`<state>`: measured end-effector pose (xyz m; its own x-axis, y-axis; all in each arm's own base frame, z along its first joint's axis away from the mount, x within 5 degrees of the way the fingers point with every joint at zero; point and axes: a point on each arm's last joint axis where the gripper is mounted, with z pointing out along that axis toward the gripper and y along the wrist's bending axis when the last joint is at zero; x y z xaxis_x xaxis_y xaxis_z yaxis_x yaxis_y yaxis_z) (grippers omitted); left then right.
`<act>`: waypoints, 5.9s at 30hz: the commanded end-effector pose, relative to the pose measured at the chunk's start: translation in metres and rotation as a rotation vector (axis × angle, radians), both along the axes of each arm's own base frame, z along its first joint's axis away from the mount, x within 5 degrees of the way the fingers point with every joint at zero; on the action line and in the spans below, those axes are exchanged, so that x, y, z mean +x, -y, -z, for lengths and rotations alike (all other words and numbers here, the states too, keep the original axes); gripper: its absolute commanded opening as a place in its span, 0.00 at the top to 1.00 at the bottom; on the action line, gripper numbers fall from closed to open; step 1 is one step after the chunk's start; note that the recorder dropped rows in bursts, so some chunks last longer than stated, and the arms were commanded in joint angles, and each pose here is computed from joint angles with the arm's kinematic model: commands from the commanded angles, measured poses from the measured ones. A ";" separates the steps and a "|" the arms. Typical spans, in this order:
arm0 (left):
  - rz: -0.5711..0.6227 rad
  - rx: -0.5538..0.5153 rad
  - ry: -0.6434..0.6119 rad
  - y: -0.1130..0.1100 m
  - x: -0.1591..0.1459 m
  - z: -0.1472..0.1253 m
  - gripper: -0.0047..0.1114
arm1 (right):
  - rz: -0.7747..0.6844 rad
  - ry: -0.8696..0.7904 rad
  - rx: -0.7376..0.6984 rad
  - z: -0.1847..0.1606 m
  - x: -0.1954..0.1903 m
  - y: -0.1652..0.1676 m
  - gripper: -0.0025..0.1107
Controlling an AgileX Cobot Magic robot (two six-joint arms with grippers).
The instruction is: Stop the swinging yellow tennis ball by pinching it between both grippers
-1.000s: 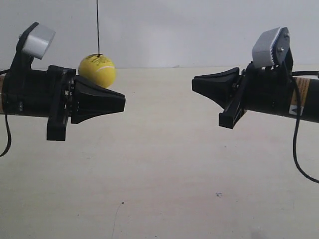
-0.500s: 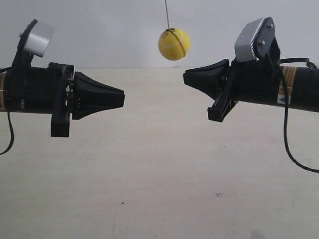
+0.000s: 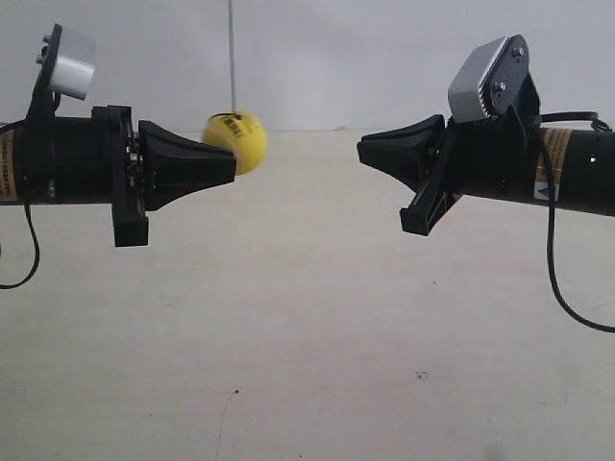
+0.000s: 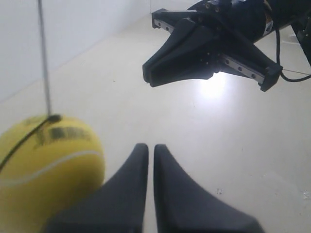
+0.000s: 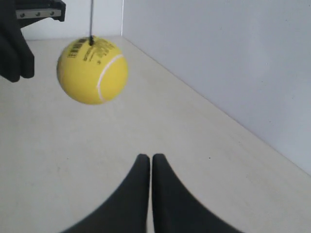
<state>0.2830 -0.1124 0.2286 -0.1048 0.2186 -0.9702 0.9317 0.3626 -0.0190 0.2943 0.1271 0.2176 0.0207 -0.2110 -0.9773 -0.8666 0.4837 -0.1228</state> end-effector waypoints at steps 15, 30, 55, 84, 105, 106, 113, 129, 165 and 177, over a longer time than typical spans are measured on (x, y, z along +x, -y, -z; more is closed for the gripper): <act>0.026 -0.029 0.011 0.007 -0.002 -0.003 0.92 | 0.017 0.043 0.012 -0.004 0.001 -0.008 0.98; -0.075 0.035 0.018 0.002 0.007 0.002 0.92 | 0.031 0.022 0.002 0.008 0.019 -0.011 0.98; -0.164 0.046 0.050 -0.002 0.014 0.001 0.92 | -0.027 0.001 0.036 0.019 0.035 -0.019 0.98; -0.041 0.009 0.080 0.005 0.009 0.005 0.92 | -0.099 -0.004 0.089 0.014 0.030 -0.023 0.98; -0.055 0.028 0.091 0.004 0.011 0.007 0.92 | -0.103 0.014 0.087 0.009 0.038 -0.025 0.98; -0.054 0.030 0.093 0.004 0.011 0.007 0.92 | -0.103 0.005 0.085 0.012 0.039 -0.025 0.98; -0.051 0.032 0.094 0.004 0.010 0.007 0.92 | -0.114 -0.034 0.108 0.023 0.041 -0.027 0.98; -0.038 0.036 0.055 0.005 0.015 0.024 0.92 | -0.179 -0.016 0.065 0.020 0.034 -0.053 0.98; -0.163 0.135 0.120 -0.004 0.015 0.004 0.92 | -0.140 0.013 0.023 0.023 0.037 -0.051 0.98; -0.151 0.122 0.123 -0.003 0.014 0.003 0.92 | -0.152 0.012 0.046 0.021 0.036 -0.052 0.98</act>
